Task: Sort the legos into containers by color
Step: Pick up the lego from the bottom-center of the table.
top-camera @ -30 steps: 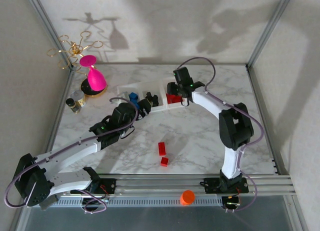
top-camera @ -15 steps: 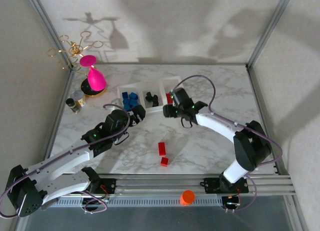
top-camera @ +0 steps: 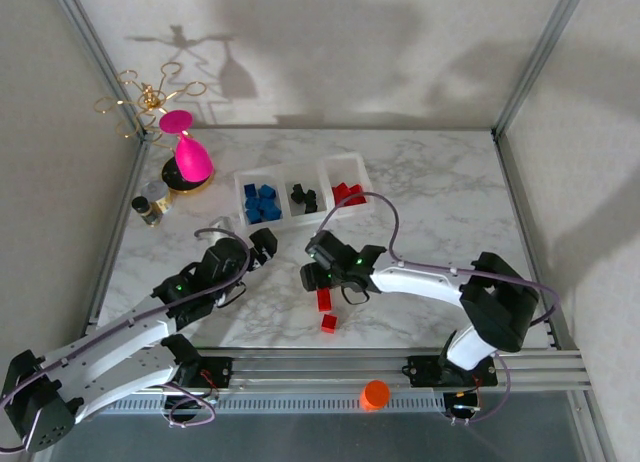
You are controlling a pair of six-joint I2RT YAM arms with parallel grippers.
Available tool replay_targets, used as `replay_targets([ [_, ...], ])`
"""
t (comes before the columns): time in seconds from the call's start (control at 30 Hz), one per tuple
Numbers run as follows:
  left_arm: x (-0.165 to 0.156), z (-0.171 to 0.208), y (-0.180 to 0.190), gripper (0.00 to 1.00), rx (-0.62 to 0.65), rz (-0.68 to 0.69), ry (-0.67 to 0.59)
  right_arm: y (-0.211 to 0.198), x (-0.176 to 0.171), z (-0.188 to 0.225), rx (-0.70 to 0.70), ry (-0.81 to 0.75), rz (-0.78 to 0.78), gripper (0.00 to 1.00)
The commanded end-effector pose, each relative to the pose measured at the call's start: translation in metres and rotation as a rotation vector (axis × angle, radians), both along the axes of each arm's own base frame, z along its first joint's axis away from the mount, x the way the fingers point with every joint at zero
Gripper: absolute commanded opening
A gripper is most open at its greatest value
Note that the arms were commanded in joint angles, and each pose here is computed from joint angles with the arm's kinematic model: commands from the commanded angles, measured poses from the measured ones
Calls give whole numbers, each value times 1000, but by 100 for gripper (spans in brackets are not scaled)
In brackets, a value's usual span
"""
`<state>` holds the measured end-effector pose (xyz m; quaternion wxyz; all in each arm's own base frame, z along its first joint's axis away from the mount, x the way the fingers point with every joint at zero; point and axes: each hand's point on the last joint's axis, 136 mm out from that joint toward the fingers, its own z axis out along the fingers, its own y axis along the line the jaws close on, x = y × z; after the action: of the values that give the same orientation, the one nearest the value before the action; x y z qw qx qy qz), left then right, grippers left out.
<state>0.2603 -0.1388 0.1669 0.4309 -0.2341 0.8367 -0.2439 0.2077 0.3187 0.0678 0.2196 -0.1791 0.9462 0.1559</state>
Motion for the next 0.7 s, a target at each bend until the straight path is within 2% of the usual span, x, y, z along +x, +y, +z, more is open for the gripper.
replay_targets([
  [0.0, -4, -9, 15, 100, 16, 59, 19, -10, -14, -27, -90, 34, -51, 70],
  [0.2, -5, -11, 16, 100, 14, 62, 21, -10, -24, -44, -136, 43, -52, 64],
  [0.67, -4, -9, 13, 100, 1, 54, 18, -13, -26, -53, -182, 29, -50, 37],
])
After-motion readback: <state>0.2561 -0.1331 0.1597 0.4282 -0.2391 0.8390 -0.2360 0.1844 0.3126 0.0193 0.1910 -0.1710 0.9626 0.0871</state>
